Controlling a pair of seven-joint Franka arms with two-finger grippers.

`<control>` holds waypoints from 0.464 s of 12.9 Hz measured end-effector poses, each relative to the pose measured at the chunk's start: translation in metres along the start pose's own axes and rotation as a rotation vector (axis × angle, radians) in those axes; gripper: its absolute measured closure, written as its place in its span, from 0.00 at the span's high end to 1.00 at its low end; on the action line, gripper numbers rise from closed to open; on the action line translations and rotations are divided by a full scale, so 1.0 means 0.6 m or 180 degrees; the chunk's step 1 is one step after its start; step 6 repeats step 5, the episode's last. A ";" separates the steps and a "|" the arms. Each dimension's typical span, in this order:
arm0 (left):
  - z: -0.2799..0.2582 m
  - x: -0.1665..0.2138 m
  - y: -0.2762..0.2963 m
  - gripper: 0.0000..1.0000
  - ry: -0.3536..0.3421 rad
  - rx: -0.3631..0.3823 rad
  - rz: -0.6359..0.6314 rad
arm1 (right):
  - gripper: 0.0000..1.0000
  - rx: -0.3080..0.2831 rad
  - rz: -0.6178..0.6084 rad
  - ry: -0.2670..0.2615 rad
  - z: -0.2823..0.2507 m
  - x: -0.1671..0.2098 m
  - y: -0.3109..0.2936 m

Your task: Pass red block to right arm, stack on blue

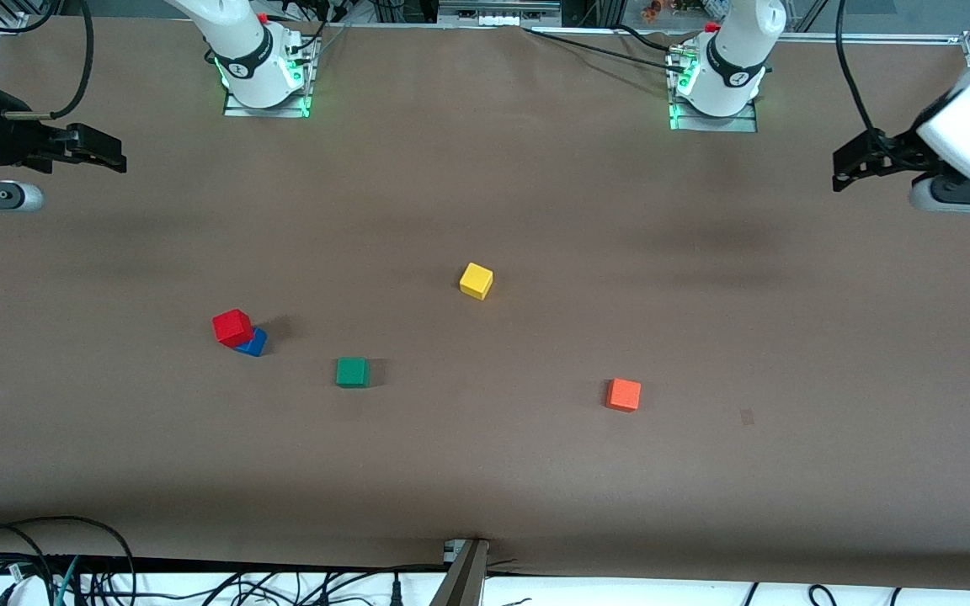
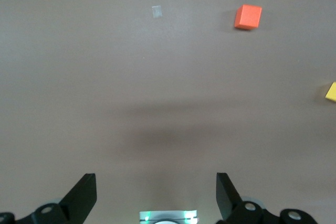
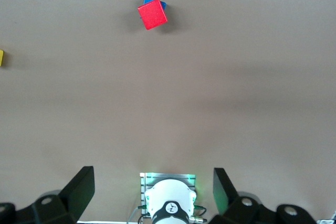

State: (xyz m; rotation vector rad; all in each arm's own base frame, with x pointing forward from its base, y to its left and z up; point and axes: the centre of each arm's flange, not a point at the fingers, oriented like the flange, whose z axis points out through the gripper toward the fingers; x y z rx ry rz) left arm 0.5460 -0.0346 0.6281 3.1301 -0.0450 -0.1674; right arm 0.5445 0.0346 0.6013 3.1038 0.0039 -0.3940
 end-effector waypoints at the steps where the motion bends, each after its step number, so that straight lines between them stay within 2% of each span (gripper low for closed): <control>1: 0.006 -0.002 -0.020 1.00 0.0004 -0.0063 -0.0076 | 1.00 0.0016 0.0056 0.0072 0.022 0.011 -0.003; 3: 0.010 -0.006 -0.030 1.00 0.0003 -0.0100 -0.0112 | 1.00 0.0051 0.0183 0.0293 0.069 0.046 0.007; 5: 0.009 -0.008 -0.016 1.00 0.0007 -0.0096 -0.0065 | 1.00 0.0076 0.0280 0.0573 0.073 0.066 0.035; 6: 0.009 -0.008 -0.016 1.00 0.0007 -0.0096 -0.0065 | 1.00 0.0076 0.0280 0.0573 0.073 0.066 0.035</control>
